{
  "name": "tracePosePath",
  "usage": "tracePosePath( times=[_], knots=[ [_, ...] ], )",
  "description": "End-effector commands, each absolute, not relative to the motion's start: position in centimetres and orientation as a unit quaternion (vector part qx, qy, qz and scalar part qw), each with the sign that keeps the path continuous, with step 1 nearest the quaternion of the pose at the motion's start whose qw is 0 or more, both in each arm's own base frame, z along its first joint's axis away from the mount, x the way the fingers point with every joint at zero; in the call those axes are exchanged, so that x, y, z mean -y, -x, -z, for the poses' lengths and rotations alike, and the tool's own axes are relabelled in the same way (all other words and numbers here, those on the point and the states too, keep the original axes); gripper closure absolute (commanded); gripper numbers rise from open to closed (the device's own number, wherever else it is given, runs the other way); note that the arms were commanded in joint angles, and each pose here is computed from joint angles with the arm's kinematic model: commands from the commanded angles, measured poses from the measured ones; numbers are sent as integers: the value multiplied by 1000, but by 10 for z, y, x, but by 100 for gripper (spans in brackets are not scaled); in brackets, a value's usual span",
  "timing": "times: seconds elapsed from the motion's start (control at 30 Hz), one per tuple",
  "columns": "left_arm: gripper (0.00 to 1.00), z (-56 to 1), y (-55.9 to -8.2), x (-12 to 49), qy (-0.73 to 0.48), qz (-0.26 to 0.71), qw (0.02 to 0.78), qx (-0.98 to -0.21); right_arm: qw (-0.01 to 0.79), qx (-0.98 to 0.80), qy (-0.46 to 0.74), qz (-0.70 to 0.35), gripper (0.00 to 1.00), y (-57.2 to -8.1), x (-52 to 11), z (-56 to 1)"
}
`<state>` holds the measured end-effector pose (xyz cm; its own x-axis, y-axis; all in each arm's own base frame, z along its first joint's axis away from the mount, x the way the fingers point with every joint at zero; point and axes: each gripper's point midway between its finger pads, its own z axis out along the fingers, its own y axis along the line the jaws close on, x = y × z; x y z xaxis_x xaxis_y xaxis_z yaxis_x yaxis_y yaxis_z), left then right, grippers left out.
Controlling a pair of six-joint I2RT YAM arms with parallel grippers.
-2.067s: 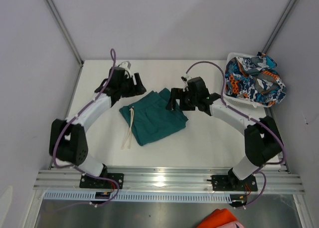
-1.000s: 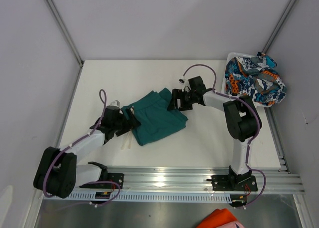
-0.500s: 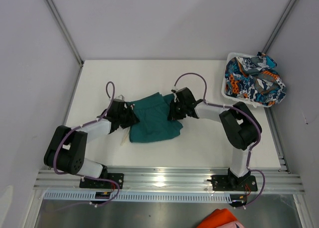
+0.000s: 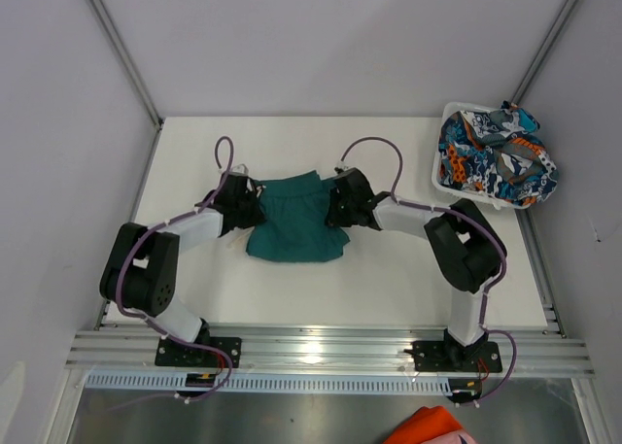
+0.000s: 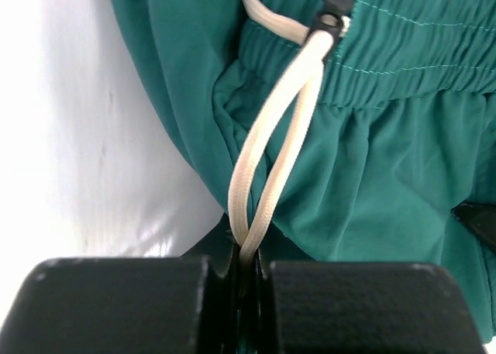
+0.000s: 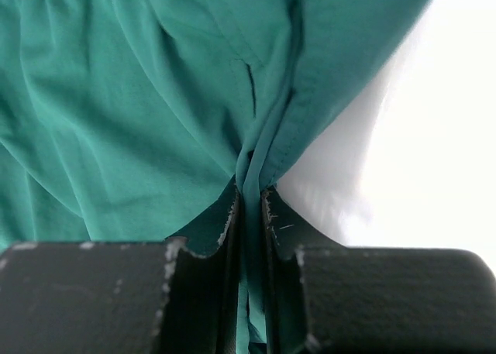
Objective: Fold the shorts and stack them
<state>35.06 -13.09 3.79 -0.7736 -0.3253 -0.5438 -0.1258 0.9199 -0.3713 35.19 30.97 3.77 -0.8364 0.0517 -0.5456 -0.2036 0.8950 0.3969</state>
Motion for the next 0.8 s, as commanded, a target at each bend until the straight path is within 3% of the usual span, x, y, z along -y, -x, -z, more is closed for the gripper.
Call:
tracePosePath(
  times=[0.0,0.13,0.17,0.2,0.23,0.33,0.43,0.77],
  knots=[
    [100,-51,-377,119,116,144,340,-922,318,-923,-13,-216,100,-387,-303,-49],
    [100,-48,-397,105,120,125,334,-927,313,-919,-7,-241,100,-400,-316,-52],
    [100,-46,-399,102,123,123,331,-927,305,-921,2,-241,95,-400,-319,-50],
    [100,-45,-401,96,128,121,328,-928,301,-922,10,-245,85,-399,-327,-50],
    [100,-48,-410,95,126,123,332,-927,305,-920,14,-247,57,-402,-332,-53],
    [100,-50,-416,93,116,121,326,-930,326,-908,8,-264,25,-405,-336,-70],
    [100,-53,-428,85,119,95,323,-934,345,-899,6,-271,18,-412,-334,-85],
    [100,-64,-497,8,193,31,306,-932,395,-869,0,-298,16,-410,-308,-157]
  ],
)
